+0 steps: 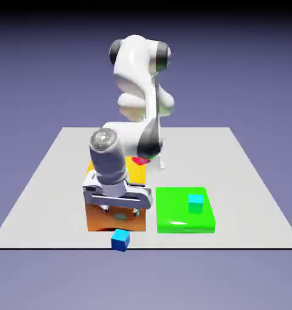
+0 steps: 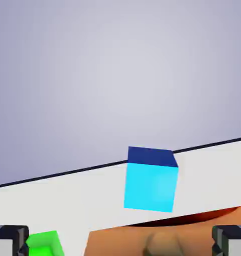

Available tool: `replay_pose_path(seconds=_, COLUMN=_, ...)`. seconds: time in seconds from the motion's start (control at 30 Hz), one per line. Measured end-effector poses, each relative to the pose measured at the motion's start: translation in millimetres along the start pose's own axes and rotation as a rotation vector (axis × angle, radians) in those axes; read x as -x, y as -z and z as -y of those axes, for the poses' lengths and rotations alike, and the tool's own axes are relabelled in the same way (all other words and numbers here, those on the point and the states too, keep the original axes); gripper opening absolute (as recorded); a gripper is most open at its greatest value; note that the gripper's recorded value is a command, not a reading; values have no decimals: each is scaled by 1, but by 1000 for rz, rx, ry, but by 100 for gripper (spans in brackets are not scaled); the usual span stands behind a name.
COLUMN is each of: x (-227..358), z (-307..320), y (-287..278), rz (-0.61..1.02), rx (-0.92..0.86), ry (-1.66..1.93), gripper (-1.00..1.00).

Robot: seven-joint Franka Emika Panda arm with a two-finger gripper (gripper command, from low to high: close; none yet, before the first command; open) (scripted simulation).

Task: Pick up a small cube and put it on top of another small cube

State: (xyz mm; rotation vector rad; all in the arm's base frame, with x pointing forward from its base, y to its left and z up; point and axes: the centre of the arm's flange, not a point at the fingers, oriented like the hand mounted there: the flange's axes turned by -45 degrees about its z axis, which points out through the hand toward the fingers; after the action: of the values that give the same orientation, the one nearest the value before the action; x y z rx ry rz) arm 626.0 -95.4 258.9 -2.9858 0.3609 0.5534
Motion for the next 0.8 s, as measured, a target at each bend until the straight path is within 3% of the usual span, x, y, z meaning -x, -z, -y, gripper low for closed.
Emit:
replay_pose_path(seconds=0.33, x=-52, z=-23, y=-88, rz=368, rx=1, ry=-69, gripper=0)
replay_pose_path(seconds=0.53, x=-44, z=-24, y=-145, rz=382, rx=1, ry=-72, gripper=0)
replay_pose_path(seconds=0.57, x=-42, z=-24, y=-156, rz=382, rx=1, ry=-72, gripper=-100)
replay_pose_path(seconds=0.63, x=-42, z=-24, y=-156, rz=382, rx=-1, ry=-72, gripper=-100)
replay_pose_path(seconds=0.8, x=-51, z=-22, y=-89, rz=382, rx=5, ry=-67, gripper=-100)
